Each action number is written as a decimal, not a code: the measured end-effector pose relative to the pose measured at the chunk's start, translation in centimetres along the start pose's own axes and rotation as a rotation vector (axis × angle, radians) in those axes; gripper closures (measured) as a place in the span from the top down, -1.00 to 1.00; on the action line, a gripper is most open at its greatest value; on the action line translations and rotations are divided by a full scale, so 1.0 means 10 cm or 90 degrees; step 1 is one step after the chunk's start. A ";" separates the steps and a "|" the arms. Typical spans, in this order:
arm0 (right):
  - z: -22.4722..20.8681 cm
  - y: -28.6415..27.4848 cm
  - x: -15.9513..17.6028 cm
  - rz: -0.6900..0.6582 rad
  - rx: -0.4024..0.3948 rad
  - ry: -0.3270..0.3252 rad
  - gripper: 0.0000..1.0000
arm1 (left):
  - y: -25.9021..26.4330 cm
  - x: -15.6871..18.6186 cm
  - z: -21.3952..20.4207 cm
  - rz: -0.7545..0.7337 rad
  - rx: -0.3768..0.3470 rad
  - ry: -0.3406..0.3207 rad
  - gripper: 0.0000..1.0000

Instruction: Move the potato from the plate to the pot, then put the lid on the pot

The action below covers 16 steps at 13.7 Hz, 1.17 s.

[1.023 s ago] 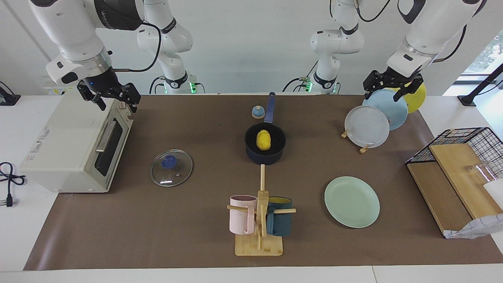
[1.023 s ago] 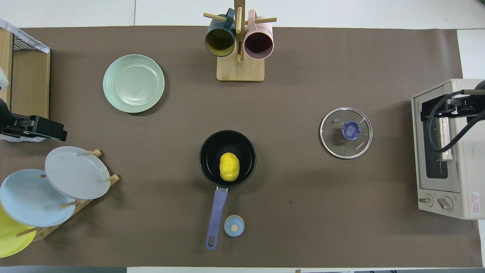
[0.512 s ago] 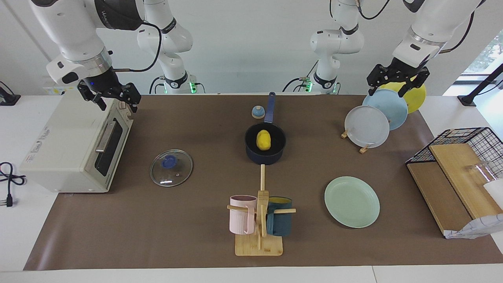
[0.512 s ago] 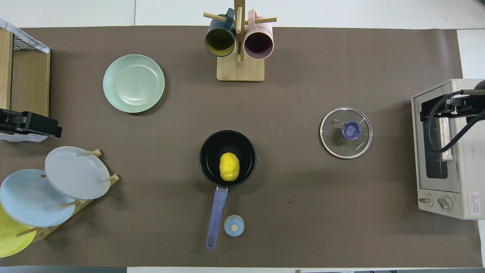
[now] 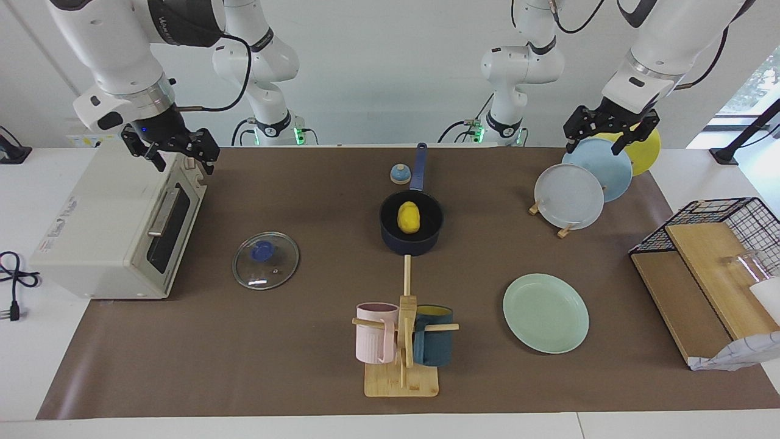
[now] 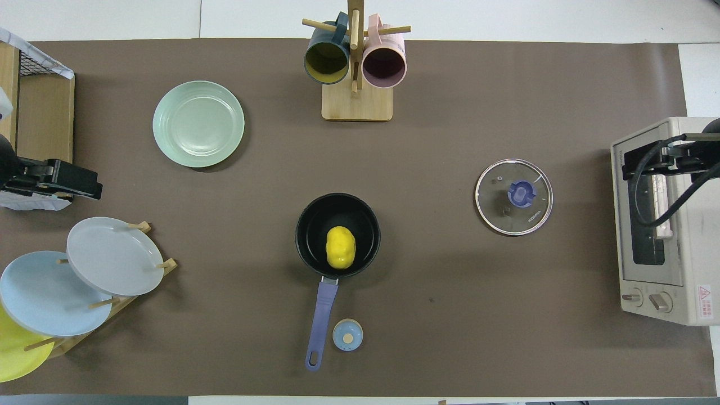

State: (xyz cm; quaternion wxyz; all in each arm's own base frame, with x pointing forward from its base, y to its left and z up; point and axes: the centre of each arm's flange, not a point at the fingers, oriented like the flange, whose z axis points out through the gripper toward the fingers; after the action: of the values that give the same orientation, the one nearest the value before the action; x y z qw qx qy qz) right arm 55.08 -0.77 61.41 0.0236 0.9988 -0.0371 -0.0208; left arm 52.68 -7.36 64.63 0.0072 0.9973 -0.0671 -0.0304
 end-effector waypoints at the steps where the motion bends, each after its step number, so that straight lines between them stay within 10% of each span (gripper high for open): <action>1: 0.00 0.00 0.00 0.000 0.000 0.000 1.00 | 0.00 0.00 0.00 0.000 0.000 0.000 1.00; 16: 0.34 -0.32 0.00 -0.068 0.015 0.045 1.00 | 0.03 0.00 0.01 -0.008 -0.005 -0.001 1.00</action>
State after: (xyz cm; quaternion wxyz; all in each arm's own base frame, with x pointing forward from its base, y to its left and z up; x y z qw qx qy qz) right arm 55.15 2.26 57.82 0.0121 0.9997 0.0171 0.0135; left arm 52.63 -7.62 64.58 0.0108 0.9976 -0.0608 -0.0317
